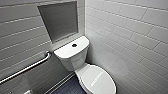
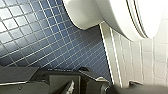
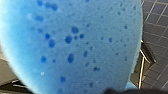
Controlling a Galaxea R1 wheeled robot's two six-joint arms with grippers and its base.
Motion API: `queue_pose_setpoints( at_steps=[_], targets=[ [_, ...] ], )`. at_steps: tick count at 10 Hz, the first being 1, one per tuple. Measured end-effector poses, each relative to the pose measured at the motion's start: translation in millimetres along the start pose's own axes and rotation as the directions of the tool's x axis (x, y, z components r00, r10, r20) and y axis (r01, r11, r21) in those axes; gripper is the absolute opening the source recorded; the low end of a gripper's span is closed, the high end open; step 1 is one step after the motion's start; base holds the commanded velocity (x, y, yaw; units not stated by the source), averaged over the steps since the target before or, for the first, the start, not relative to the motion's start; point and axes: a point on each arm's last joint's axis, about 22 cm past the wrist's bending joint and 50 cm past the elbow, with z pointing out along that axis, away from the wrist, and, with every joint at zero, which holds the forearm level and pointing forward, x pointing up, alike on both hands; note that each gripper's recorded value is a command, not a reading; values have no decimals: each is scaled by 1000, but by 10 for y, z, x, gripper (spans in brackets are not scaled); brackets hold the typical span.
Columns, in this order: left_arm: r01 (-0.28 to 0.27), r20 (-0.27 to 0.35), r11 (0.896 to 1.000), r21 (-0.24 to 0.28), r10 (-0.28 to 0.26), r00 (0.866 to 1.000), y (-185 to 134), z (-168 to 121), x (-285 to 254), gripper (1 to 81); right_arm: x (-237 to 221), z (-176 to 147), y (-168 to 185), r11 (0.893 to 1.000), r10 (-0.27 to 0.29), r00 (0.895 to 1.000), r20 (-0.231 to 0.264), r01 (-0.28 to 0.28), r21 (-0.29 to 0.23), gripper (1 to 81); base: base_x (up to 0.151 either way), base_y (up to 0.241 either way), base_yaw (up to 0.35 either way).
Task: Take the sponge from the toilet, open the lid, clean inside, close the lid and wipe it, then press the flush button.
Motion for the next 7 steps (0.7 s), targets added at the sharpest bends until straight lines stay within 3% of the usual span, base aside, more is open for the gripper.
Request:
queue_pose_setpoints(
  at_steps=[5,7],
  targets=[
    [-60,-60,997,-40,58,997,164,228,545,811,276,326,-35,999,-25,999,-30,26,31,10,0,0,0],
    [-51,-52,997,-50,48,997,151,347,543,811,328,405,12,999,-24,999,-31,25,29,10,0,0,0]
  ],
)
